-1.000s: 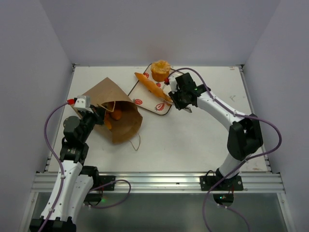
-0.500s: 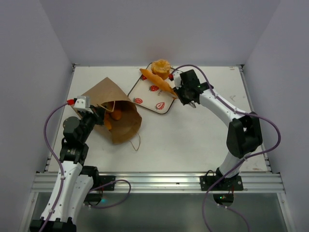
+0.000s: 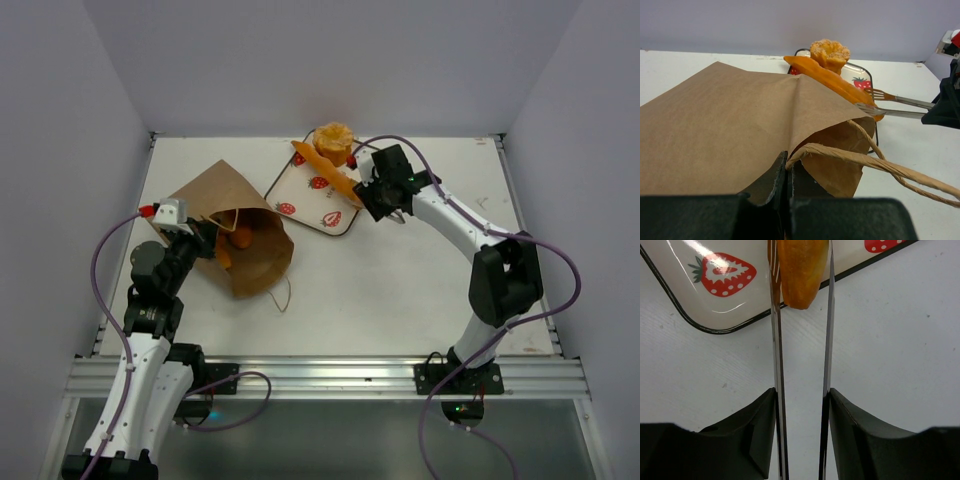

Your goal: Take the fake bread out of the paper bag

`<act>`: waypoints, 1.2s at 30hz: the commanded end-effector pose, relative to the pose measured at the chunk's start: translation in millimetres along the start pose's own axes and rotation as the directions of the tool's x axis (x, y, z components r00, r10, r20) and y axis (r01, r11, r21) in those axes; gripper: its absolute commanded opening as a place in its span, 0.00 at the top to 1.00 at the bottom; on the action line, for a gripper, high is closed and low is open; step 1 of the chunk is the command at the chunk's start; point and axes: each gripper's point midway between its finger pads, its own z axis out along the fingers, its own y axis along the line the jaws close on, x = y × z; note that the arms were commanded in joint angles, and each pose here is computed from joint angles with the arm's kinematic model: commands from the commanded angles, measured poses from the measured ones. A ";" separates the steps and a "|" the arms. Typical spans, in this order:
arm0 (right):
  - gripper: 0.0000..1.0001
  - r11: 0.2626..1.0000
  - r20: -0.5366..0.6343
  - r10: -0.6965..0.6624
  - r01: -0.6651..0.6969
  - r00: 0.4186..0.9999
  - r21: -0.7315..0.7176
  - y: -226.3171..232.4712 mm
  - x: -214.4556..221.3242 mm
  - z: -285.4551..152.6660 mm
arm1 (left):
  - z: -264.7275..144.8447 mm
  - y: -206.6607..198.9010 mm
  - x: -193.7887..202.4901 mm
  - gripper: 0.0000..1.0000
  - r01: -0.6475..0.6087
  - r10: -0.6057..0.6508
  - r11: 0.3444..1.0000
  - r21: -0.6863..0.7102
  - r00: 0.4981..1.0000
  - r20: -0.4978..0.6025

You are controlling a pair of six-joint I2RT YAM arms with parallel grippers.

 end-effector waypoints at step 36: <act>0.59 0.778 0.426 -0.203 0.410 0.881 -0.476 109.8 -11.0 -172.2 | 3.5 -10.6 -8.8 1.00 0.002 -0.003 0.998 0.062 1.000 0.017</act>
